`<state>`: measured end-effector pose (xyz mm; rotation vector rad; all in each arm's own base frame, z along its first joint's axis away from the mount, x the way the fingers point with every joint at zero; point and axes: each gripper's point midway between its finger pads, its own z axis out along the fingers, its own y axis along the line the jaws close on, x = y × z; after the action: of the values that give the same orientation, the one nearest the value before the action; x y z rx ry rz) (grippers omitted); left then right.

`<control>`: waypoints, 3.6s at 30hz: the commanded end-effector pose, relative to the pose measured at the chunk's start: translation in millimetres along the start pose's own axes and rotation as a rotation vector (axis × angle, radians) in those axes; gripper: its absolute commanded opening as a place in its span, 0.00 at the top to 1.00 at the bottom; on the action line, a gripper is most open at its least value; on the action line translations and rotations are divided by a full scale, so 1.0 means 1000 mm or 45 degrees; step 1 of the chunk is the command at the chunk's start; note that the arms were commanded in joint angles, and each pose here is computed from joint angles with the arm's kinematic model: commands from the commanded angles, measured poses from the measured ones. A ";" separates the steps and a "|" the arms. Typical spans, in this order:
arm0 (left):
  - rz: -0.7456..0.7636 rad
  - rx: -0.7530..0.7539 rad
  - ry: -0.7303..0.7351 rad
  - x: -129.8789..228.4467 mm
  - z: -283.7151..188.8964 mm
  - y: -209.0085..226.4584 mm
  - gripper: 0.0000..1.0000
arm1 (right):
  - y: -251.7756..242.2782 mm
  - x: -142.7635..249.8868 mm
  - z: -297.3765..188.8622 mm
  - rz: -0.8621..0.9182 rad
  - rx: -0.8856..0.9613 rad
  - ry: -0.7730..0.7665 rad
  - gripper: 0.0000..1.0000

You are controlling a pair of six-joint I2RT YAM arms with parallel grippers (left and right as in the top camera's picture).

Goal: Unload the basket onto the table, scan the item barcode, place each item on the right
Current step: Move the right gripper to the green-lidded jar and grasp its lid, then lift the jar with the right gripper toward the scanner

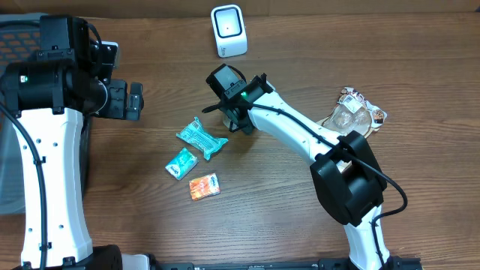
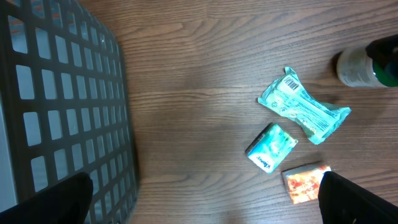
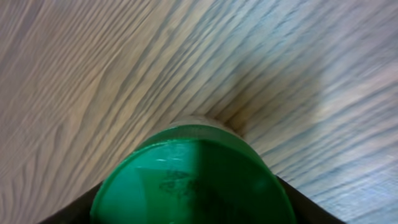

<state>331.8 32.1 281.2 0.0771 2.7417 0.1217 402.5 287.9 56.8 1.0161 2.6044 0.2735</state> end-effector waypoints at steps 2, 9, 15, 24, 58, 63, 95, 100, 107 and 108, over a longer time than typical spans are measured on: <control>0.015 -0.003 -0.007 -0.002 -0.001 0.000 0.00 | 0.005 0.006 0.002 -0.068 -0.023 0.035 0.10; 0.015 -0.003 -0.007 -0.002 -0.001 0.000 0.00 | 0.010 -0.004 -0.020 -0.236 0.010 0.007 0.00; 0.015 -0.003 -0.007 -0.002 -0.001 0.000 0.01 | 0.016 -0.014 -0.054 -0.728 0.039 0.007 0.00; 0.015 -0.003 -0.007 -0.002 -0.001 0.000 0.00 | -0.002 0.025 -0.075 -2.012 -0.135 0.351 0.00; 0.015 -0.003 -0.007 -0.002 -0.001 0.000 0.00 | 0.010 0.012 -0.014 -2.127 -0.430 0.363 0.01; 0.016 -0.003 -0.007 -0.002 -0.001 0.000 0.00 | 0.009 0.004 -0.004 -1.996 -0.343 0.342 0.08; 0.015 -0.003 -0.007 -0.002 -0.001 0.000 0.01 | -0.005 -0.010 0.000 -0.959 -0.022 0.316 0.43; 0.015 -0.003 -0.007 -0.002 -0.001 0.000 0.00 | -0.006 -0.010 0.000 -1.172 -0.043 0.323 0.34; 0.015 -0.003 -0.007 -0.002 -0.001 0.000 0.00 | -0.007 -0.009 0.000 -1.328 -0.062 0.324 0.21; 0.015 -0.003 -0.007 -0.002 -0.001 0.000 0.01 | -0.007 -0.010 0.000 -1.349 -0.064 0.324 0.21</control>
<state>331.9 32.1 281.1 0.0771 2.7421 0.1217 407.8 273.8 60.2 -0.3692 2.9335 0.1971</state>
